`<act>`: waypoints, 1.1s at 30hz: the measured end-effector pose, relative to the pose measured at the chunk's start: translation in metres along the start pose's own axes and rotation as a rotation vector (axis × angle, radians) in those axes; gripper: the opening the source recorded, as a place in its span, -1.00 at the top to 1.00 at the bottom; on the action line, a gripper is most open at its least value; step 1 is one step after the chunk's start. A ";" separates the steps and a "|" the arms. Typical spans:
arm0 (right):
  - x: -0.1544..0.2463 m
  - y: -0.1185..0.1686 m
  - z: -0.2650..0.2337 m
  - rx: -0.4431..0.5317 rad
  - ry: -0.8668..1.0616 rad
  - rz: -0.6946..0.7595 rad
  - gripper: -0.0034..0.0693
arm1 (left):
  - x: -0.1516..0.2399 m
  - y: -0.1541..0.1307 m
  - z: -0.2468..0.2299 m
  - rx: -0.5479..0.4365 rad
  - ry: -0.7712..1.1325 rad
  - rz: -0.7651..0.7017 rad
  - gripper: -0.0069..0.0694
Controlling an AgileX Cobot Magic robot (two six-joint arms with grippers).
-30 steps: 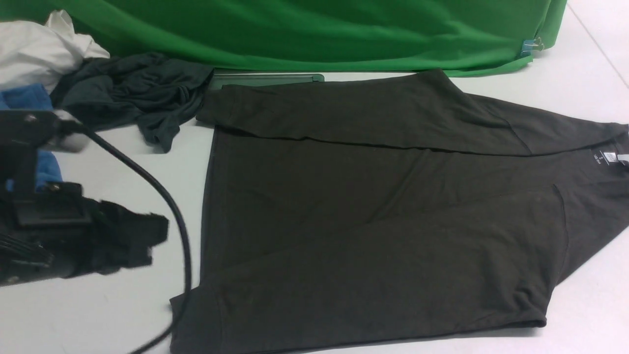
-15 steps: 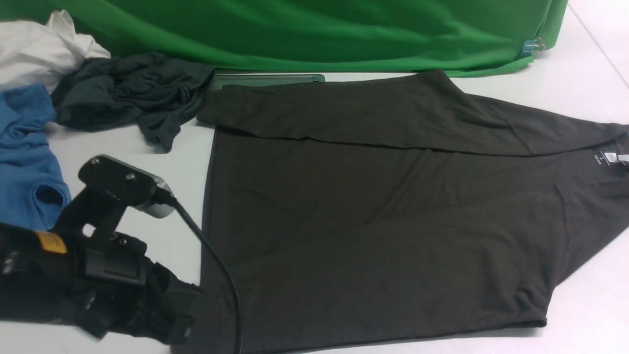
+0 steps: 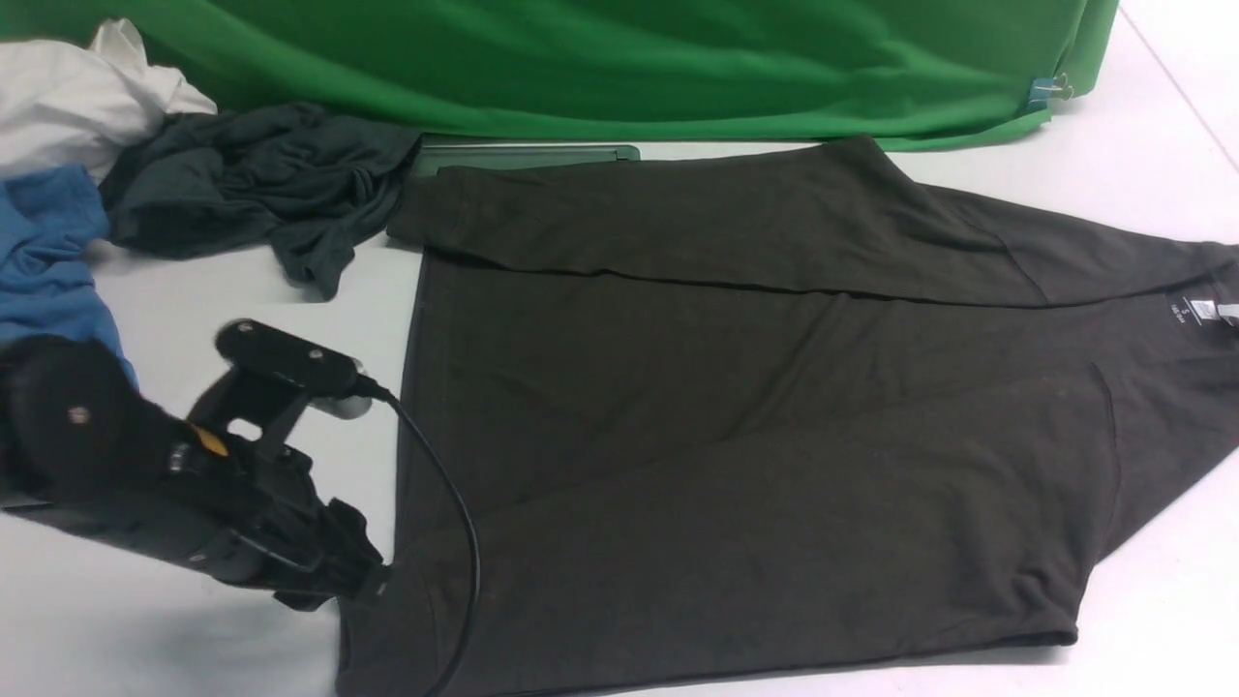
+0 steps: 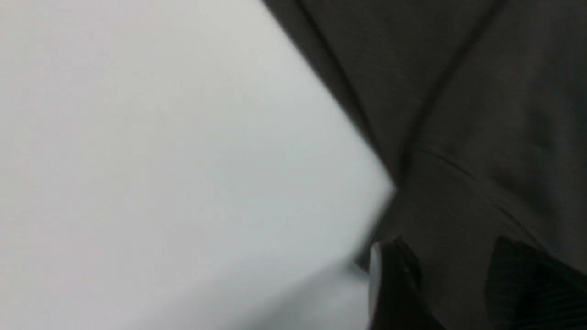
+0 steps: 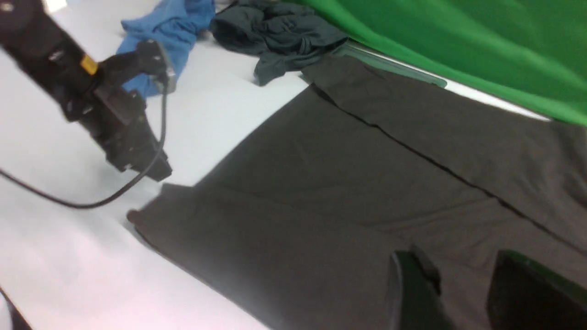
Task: Fold a long-sleeved shirt on a white desktop.
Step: 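Grasp the left edge of the dark T-shirt lying flat on the table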
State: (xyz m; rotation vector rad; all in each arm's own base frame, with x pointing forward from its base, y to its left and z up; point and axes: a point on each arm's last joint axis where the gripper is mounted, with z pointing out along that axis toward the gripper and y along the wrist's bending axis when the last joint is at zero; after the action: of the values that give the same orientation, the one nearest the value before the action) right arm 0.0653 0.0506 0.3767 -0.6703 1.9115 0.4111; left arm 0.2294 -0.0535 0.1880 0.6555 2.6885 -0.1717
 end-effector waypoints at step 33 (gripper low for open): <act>0.000 -0.001 0.014 -0.012 0.139 0.021 0.25 | -0.012 0.004 0.007 0.040 0.102 0.051 0.71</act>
State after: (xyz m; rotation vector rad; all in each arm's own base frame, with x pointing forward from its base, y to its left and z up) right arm 0.0763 0.0573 0.3711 -0.7026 2.0502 0.3986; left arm 0.2436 -0.0563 0.1863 0.7642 2.7683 -0.1833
